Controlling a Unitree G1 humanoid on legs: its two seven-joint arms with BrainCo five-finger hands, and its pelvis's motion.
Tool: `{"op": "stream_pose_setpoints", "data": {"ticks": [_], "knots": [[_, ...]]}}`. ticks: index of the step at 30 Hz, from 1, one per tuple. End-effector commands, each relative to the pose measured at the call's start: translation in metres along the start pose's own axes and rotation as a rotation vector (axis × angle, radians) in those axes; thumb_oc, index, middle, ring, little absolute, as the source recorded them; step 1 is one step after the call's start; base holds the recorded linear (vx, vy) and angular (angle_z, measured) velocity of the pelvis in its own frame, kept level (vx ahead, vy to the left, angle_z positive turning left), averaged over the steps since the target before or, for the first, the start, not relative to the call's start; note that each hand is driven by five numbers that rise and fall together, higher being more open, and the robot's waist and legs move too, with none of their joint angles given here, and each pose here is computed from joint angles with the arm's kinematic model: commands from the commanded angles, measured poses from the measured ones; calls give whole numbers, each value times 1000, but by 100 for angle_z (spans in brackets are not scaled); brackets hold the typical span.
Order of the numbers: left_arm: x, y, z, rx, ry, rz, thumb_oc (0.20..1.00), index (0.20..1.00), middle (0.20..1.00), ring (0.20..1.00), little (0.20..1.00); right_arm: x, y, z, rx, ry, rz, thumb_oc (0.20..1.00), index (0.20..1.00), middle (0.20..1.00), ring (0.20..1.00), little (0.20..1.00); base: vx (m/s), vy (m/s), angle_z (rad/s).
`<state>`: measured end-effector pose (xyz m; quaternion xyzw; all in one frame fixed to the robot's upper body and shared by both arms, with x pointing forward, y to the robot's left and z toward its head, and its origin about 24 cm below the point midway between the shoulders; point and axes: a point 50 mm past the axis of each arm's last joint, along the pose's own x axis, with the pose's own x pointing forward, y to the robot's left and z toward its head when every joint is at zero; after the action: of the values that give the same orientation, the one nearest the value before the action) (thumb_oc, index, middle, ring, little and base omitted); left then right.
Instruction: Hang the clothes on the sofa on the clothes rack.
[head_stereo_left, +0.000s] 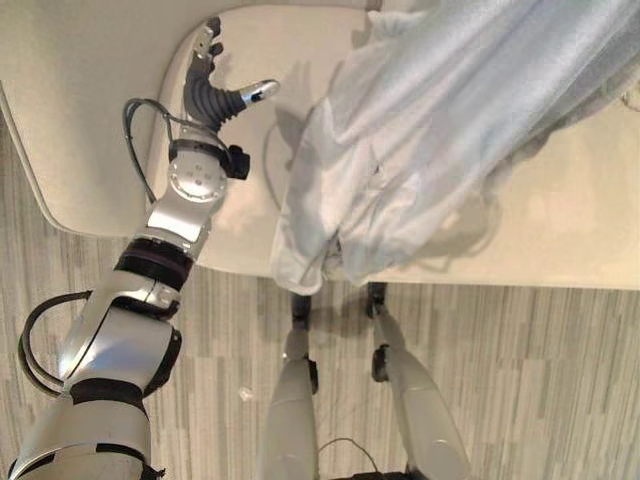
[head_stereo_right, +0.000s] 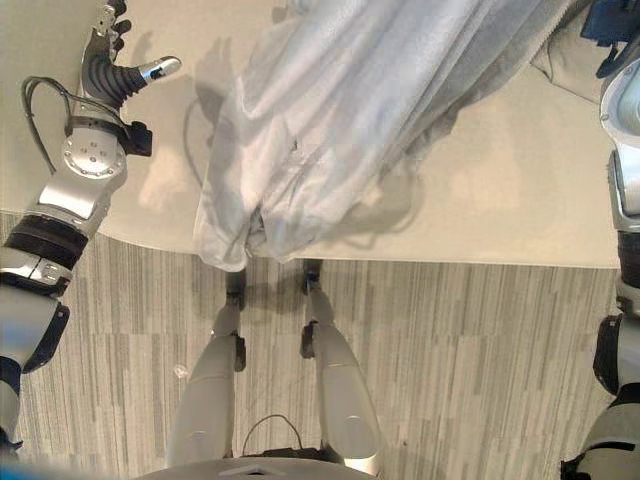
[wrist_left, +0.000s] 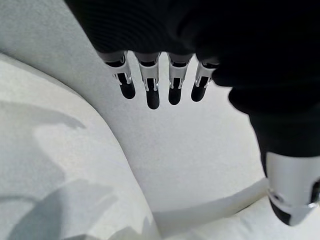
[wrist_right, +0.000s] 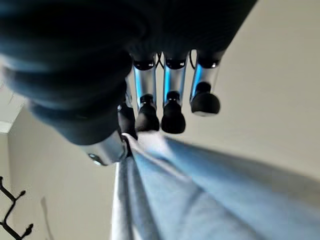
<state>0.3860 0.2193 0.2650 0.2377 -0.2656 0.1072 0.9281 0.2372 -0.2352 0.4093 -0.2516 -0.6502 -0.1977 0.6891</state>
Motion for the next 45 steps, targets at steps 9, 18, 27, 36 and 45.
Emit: {"op": "stream_pose_setpoints", "data": {"ticks": [9,18,27,36,45], "knots": [[13,-5,3,341,-31,-149,1000,1000,1000,1000,1000,-32,37,-31,197,242,146,200,200,200,200,200,0,4,-4],[16,-25,5,350,-18,-225,1000,1000,1000,1000,1000,-46,52,-30,177,252,180,200,200,200,200,200,16,13,-8],[17,-44,-9,308,105,-253,1000,1000,1000,1000,1000,-29,57,-6,218,124,129,200,200,200,200,200,6,-2,-3],[12,-65,-14,284,146,-294,1000,1000,1000,1000,1000,-20,54,8,239,51,84,200,200,200,200,200,3,-7,-4],[27,-37,-8,356,163,-204,1000,1000,1000,1000,1000,-9,22,49,382,-151,-17,200,200,200,200,200,14,-16,-6]]}}
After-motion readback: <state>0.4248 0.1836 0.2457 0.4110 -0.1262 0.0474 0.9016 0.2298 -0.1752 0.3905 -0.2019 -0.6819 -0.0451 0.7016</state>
